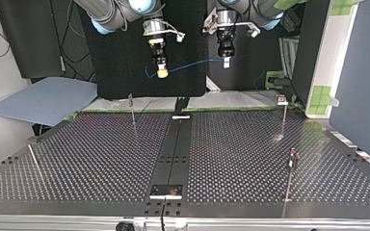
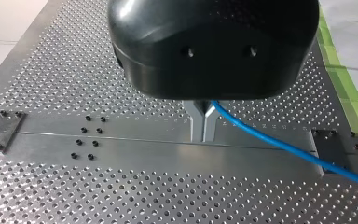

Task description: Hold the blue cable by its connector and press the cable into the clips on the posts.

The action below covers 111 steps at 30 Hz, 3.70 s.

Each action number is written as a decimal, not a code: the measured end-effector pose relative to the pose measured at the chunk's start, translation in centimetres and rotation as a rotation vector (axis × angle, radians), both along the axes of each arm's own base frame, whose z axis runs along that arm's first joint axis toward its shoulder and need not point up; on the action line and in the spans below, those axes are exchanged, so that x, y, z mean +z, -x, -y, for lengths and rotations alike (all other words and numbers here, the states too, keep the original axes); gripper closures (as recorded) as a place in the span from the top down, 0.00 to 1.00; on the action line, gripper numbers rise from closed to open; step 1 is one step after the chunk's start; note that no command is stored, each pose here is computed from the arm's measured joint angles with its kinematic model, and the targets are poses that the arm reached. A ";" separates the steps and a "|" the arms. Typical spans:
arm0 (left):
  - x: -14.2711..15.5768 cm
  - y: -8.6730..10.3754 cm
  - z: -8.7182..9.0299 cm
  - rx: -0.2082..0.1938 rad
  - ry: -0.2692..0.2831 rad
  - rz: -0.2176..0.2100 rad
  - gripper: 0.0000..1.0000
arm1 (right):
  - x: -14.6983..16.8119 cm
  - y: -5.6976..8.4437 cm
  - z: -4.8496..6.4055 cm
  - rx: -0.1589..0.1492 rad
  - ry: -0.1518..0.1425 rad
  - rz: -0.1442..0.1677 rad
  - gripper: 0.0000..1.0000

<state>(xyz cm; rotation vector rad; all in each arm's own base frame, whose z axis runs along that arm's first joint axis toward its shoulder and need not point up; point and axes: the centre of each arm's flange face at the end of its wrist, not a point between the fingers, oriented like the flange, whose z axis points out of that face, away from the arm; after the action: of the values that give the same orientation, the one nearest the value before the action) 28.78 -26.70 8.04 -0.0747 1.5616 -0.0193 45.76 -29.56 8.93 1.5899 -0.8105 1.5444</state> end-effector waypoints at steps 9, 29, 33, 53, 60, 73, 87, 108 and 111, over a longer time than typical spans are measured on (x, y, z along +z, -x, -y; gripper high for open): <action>0.0 0.0 0.0 0.000 0.000 0.000 0.00 | 0.0 0.0 0.0 0.000 0.000 0.000 0.00; 0.0 0.0 0.0 0.000 0.000 0.000 0.00 | 0.0 0.0 0.0 0.000 0.000 0.000 0.00; 0.0 0.0 0.0 0.000 0.000 0.000 0.00 | 0.0 0.0 0.0 0.000 0.000 0.000 0.00; 0.0 0.0 0.0 0.000 0.000 0.000 0.00 | 0.0 0.0 0.0 0.000 -0.001 -0.001 0.00; 0.0 0.0 0.0 0.000 0.000 0.000 0.00 | 0.0 0.0 0.0 0.000 -0.001 -0.001 0.00; 0.0 0.0 0.0 0.000 0.000 0.000 0.00 | 0.0 0.0 0.0 0.000 -0.001 -0.001 0.00; 2.2 0.5 -1.8 0.018 -0.069 -0.030 0.00 | -2.6 -2.9 -2.0 0.000 -0.062 -0.041 0.00; 5.9 2.6 -2.8 0.006 -0.044 -0.072 0.00 | -3.1 -3.2 -6.4 -0.066 -0.126 -0.102 0.00; 5.2 2.8 -3.2 0.018 -0.038 -0.105 0.00 | -2.4 -2.4 -5.7 -0.077 -0.142 -0.087 0.00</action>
<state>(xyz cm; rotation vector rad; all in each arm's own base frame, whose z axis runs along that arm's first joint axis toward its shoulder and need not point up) 26.00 -23.54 13.25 -0.0604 1.6652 0.0291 48.15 -23.89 6.51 1.6948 -0.9393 1.3797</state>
